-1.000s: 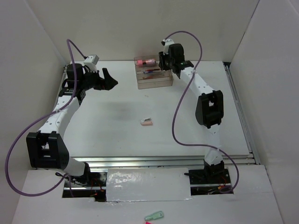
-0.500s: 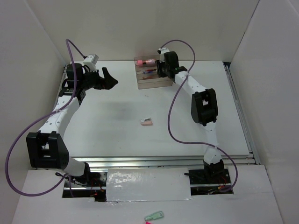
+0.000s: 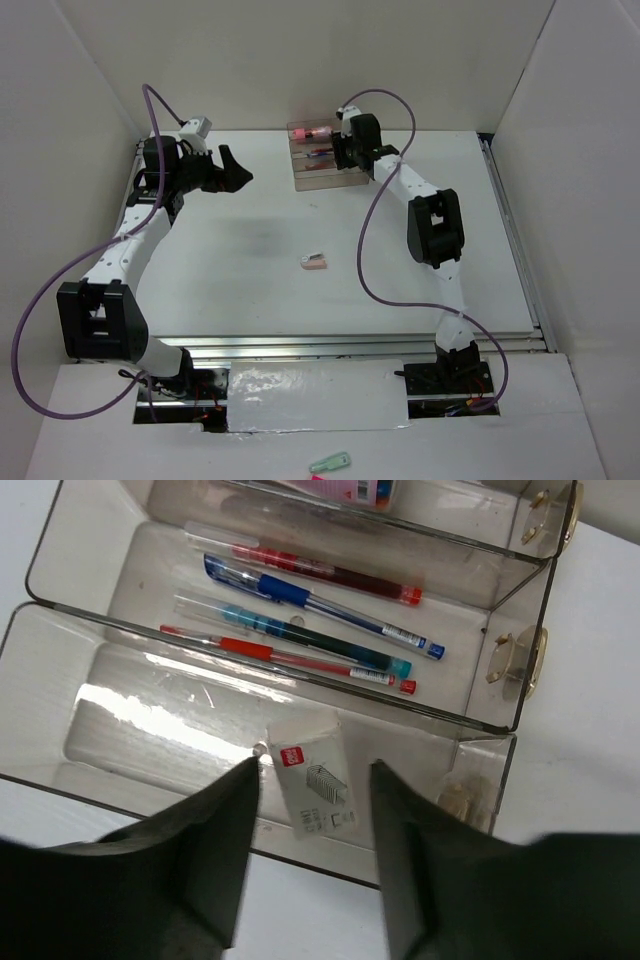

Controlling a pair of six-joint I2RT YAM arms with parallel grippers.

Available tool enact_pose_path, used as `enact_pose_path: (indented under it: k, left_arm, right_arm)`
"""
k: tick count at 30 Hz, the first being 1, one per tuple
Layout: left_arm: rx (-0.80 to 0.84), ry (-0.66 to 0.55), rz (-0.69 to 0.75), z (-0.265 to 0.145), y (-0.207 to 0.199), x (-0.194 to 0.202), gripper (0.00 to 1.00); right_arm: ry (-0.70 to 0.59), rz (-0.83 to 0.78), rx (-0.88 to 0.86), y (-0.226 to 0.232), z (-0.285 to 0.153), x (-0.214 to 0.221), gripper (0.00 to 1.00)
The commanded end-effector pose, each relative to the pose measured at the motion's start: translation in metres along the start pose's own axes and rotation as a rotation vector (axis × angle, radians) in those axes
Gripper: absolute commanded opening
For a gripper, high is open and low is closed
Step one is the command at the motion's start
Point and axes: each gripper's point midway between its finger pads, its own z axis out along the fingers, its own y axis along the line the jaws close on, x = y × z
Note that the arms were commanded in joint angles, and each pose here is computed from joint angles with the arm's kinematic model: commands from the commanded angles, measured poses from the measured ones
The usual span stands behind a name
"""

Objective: Sort the stationery into containers
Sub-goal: Place the stationery in the storage box.

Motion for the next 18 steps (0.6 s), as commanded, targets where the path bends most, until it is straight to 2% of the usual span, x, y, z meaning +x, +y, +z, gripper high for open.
enact_pose_path:
  k: [1,5,8,10,11,12,13,14,15,16,18]
  left_arm:
    - [0.023,-0.028,0.039,0.002,-0.001,-0.008,0.99]
    - [0.02,-0.029,0.047,0.001,-0.001,-0.009,0.99]
    - [0.024,-0.031,0.05,0.0,-0.004,-0.011,0.99]
    - [0.024,-0.035,0.056,-0.003,-0.006,-0.013,0.99]
    - [0.024,-0.032,0.062,-0.004,-0.006,-0.012,0.99]
    - [0.025,-0.038,0.069,-0.007,-0.008,-0.014,0.99]
    - [0.027,-0.032,0.071,-0.009,-0.009,-0.012,0.99]
    - [0.028,-0.026,0.079,-0.011,-0.009,-0.008,0.99]
    - [0.032,-0.03,0.089,-0.015,-0.012,-0.009,0.99]
    - [0.046,-0.019,0.091,-0.016,-0.014,-0.006,0.99]
    - [0.063,-0.005,0.114,-0.02,-0.017,0.0,0.99]
  right_arm:
    - [-0.048,-0.012,0.02,-0.007,-0.001,-0.015,0.59]
    - [-0.038,-0.015,-0.005,-0.002,-0.012,-0.019,0.62]
    - [-0.03,-0.034,-0.055,0.007,-0.032,-0.028,0.6]
    - [-0.048,-0.046,-0.113,0.016,-0.06,-0.045,0.56]
    - [-0.003,-0.053,-0.202,0.031,-0.07,-0.029,0.55]
    - [-0.032,-0.071,-0.25,0.04,-0.095,-0.045,0.54]
    - [-0.019,-0.081,-0.305,0.051,-0.108,-0.041,0.54]
    - [0.058,-0.079,-0.369,0.062,-0.119,-0.013,0.54]
    - [0.041,-0.125,-0.478,0.08,-0.142,-0.017,0.54]
    - [0.09,-0.145,-0.527,0.09,-0.151,0.004,0.54]
    - [0.142,-0.239,-0.6,0.102,-0.171,0.025,0.48]
